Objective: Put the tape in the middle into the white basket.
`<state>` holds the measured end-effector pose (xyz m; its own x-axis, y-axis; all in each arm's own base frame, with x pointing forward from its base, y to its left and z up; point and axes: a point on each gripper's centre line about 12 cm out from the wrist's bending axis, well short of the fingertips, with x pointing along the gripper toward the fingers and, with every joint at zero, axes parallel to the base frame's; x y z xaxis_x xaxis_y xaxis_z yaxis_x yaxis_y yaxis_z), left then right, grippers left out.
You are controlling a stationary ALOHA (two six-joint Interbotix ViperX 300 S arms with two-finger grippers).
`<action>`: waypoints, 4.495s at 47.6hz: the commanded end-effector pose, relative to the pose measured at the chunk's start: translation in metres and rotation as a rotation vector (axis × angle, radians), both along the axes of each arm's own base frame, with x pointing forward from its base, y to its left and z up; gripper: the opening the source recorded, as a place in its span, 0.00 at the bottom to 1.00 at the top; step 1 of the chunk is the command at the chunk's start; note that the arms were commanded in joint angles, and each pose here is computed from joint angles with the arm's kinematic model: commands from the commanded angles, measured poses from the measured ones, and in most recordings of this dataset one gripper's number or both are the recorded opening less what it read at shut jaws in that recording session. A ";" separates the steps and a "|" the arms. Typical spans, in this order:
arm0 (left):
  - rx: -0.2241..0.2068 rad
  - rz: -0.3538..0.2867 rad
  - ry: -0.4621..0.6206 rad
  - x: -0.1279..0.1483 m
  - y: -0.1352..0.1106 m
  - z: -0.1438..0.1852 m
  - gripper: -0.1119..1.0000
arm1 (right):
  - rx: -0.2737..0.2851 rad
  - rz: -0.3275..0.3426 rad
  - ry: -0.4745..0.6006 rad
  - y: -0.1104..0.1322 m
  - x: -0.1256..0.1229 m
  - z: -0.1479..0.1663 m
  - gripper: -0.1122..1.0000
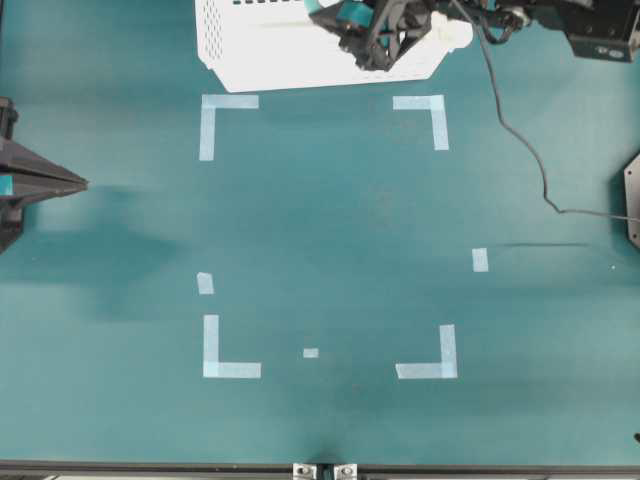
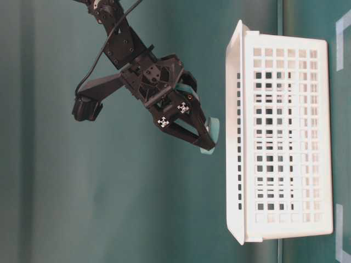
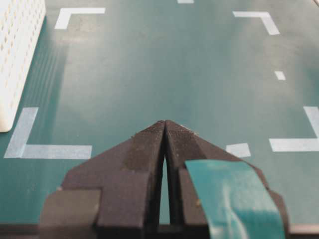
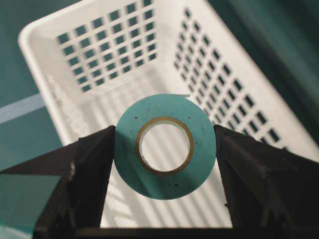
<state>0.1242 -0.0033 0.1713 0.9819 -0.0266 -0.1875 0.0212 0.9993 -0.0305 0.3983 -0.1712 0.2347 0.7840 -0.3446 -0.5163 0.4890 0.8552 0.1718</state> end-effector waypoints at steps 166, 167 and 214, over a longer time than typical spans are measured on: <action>0.003 0.001 -0.012 0.001 0.000 0.005 0.00 | -0.057 0.449 -0.053 0.176 -0.010 0.007 0.96; 0.003 0.001 -0.014 0.001 0.000 0.005 0.00 | -0.058 0.452 -0.053 0.176 -0.011 0.008 0.96; 0.003 0.001 -0.012 0.001 0.000 0.005 0.00 | -0.095 0.487 -0.066 0.182 -0.059 0.014 0.97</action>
<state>0.1242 -0.0031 0.1715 0.9822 -0.0251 -0.1860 0.0200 0.9994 -0.0290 0.3427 0.0096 0.2361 0.8774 0.0221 -0.4792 0.0276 0.9950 0.0964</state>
